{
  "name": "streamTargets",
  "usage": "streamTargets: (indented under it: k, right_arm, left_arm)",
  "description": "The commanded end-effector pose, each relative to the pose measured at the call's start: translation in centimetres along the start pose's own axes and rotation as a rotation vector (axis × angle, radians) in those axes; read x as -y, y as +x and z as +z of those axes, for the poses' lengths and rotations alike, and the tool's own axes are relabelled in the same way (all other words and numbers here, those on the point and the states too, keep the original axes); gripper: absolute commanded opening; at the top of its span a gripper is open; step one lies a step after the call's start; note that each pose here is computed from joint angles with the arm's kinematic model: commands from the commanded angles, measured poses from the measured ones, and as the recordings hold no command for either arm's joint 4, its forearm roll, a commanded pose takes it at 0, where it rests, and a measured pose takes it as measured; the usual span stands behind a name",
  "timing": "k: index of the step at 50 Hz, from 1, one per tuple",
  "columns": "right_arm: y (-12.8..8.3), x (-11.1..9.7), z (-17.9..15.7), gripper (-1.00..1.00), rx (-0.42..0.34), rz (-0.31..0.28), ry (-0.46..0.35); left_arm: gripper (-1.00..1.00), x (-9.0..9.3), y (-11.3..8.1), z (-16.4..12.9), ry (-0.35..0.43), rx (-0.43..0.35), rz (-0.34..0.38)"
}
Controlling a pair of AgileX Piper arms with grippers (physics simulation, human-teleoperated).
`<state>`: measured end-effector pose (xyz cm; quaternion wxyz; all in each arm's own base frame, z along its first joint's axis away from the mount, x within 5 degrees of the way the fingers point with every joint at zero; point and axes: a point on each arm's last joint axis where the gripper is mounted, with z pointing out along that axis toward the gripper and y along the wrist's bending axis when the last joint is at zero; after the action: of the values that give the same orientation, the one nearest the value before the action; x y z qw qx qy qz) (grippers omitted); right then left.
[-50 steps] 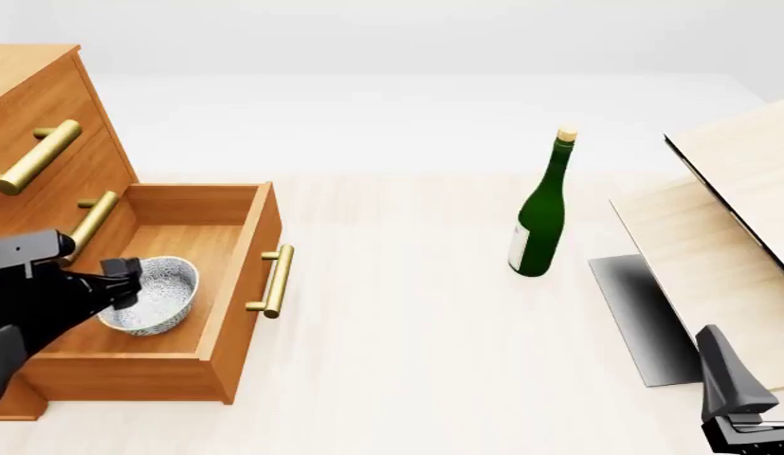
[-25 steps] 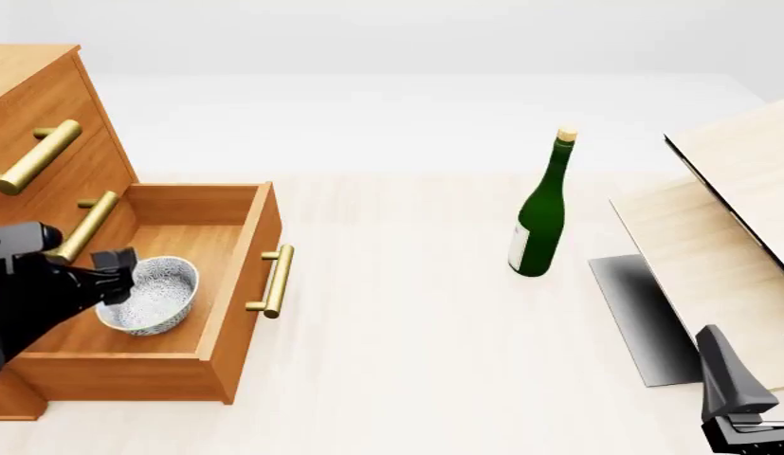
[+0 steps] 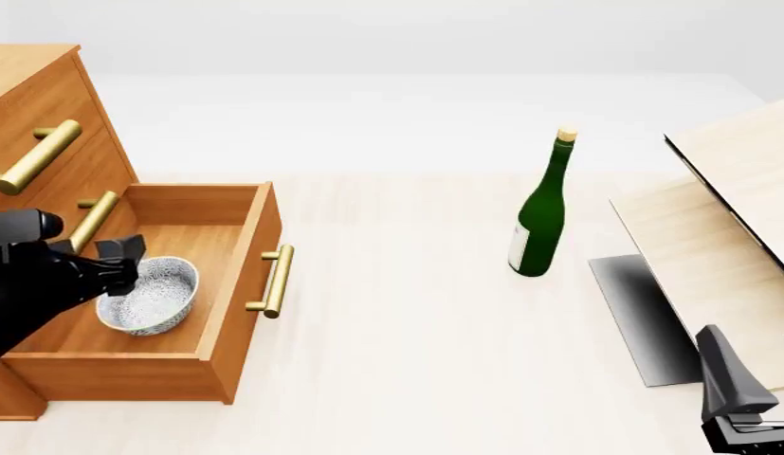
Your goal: Put the bowl in the bottom drawer of the cabinet and close it.
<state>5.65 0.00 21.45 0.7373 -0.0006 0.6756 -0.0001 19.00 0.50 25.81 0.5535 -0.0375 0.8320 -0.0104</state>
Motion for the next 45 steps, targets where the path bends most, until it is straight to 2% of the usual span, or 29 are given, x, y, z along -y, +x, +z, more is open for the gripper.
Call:
streamTargets:
  k: [1, 26, 45]
  right_arm:
    - [0.0, 0.0, 0.0, 1.00, 0.000, 0.000, 0.000]
    - [0.0, 0.0, 0.0, 1.00, 0.000, 0.000, 0.000]
    - [0.0, 0.0, 0.0, 1.00, 0.000, 0.000, 0.000]
  left_arm:
    - [1.00, 0.7, -0.6, -0.6, 0.035, 0.016, 0.020]
    - [1.00, 2.4, -1.2, -2.9, 0.131, 0.053, 0.093]
    - [1.00, 4.7, -2.0, -3.5, 0.252, 0.073, 0.134]
